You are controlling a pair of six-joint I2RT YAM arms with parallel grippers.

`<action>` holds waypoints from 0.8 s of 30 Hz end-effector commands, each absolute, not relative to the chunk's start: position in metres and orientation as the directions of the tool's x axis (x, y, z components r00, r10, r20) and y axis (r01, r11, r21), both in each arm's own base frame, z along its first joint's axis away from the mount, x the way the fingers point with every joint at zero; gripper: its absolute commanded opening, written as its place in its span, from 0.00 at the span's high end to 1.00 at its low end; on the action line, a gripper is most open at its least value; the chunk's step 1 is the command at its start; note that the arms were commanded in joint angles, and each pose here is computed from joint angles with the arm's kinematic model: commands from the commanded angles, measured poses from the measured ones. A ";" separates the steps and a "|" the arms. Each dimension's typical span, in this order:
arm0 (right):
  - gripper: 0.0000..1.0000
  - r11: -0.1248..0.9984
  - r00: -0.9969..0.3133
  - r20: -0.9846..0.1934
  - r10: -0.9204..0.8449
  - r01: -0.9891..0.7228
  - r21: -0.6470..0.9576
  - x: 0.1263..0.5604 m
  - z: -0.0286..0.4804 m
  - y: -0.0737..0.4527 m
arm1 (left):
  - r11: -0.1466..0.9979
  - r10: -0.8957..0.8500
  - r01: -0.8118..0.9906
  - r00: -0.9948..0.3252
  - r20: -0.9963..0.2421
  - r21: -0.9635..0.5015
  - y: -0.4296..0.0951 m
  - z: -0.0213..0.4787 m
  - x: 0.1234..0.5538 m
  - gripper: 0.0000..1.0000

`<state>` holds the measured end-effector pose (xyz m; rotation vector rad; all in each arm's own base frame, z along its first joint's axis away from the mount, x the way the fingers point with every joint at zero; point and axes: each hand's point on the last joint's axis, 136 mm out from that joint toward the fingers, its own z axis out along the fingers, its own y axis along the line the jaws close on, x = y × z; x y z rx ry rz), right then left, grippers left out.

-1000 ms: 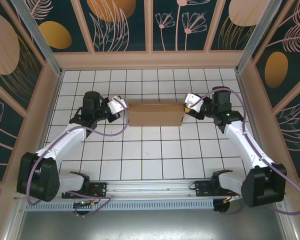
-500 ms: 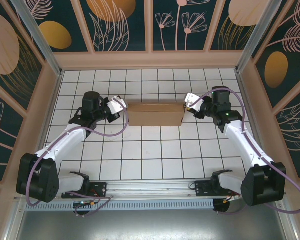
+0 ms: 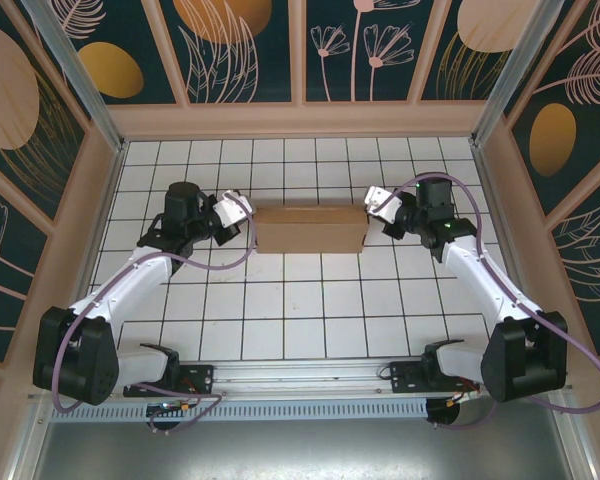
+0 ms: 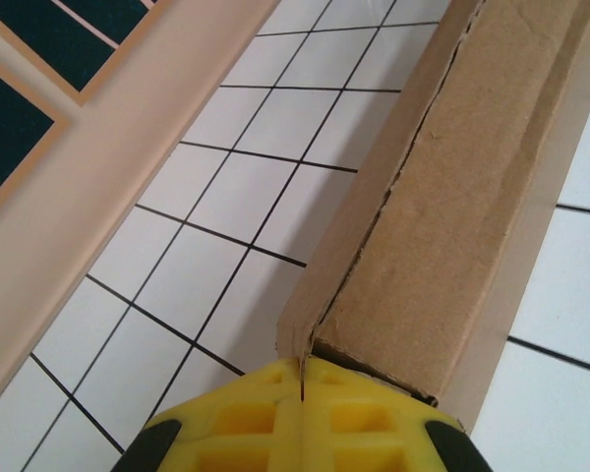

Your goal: Fold the paper box

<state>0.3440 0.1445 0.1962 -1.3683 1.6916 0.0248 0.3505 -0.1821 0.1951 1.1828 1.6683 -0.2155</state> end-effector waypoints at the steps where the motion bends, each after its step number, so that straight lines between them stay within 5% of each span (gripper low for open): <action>1: 1.00 0.424 0.036 -0.689 -0.724 -0.764 -0.486 0.348 0.217 0.152 | 0.563 0.480 0.775 -0.023 -0.877 0.288 -0.192 0.229 0.355 1.00; 11: 1.00 0.594 -0.181 -0.781 -0.598 -0.754 -0.281 0.352 0.218 0.168 | 0.673 0.249 0.723 -0.419 -0.873 -0.156 -0.212 0.223 0.369 1.00; 24: 1.00 0.756 -0.367 -0.811 -0.456 -0.641 -0.135 0.380 0.237 0.181 | 0.778 0.075 0.474 -0.721 -0.689 -0.412 -0.211 0.207 0.397 1.00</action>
